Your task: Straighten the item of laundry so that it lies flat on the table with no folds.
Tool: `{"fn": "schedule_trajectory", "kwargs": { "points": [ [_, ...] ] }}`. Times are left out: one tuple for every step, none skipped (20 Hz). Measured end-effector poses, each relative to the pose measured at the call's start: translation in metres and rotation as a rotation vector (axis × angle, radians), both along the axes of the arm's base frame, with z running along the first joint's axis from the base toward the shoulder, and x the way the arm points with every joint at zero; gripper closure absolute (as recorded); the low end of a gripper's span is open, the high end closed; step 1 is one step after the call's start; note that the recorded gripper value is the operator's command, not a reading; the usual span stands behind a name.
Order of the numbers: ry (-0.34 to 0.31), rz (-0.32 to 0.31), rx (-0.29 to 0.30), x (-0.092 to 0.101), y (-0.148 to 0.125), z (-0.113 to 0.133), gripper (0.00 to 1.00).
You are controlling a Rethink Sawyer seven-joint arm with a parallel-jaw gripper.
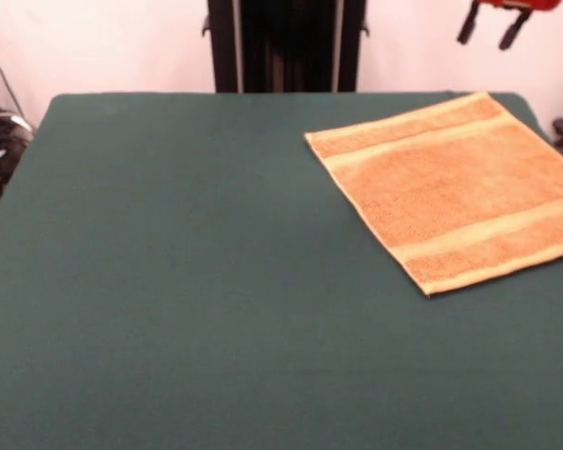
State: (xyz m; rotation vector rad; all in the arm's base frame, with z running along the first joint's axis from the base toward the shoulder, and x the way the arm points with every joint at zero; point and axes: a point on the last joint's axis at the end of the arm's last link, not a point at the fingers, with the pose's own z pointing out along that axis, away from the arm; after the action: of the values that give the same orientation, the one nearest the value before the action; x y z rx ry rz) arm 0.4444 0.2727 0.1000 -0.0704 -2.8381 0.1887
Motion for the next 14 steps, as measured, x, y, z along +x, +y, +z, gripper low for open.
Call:
{"fn": "schedule_trajectory", "kwargs": {
  "points": [
    [-0.018, -0.014, -0.001, 0.007, -0.006, 0.007, 0.0],
    [-0.043, -0.032, 0.0, 0.017, -0.014, 0.017, 0.0],
    [-0.055, -0.041, 0.0, 0.021, -0.018, 0.021, 0.0],
    [-0.067, -0.05, 0.0, 0.026, -0.023, 0.026, 0.0],
    [-0.1, -0.075, 0.0, 0.038, -0.035, 0.039, 0.0],
    [-0.126, -0.094, 0.0, 0.047, -0.045, 0.05, 0.0],
    [-0.142, -0.107, -0.001, 0.052, -0.051, 0.056, 0.0],
    [-0.175, -0.135, -0.003, 0.063, -0.066, 0.07, 0.0],
    [-0.209, -0.162, -0.004, 0.074, -0.08, 0.084, 0.0],
    [-0.238, -0.187, -0.007, 0.082, -0.094, 0.096, 0.0],
    [-0.268, -0.212, -0.009, 0.09, -0.108, 0.107, 0.0],
    [-0.286, -0.228, -0.011, 0.094, -0.117, 0.114, 0.0],
    [-0.328, -0.263, -0.016, 0.103, -0.137, 0.13, 0.0],
    [-0.351, -0.283, -0.019, 0.108, -0.149, 0.138, 0.0]
  ]
}}
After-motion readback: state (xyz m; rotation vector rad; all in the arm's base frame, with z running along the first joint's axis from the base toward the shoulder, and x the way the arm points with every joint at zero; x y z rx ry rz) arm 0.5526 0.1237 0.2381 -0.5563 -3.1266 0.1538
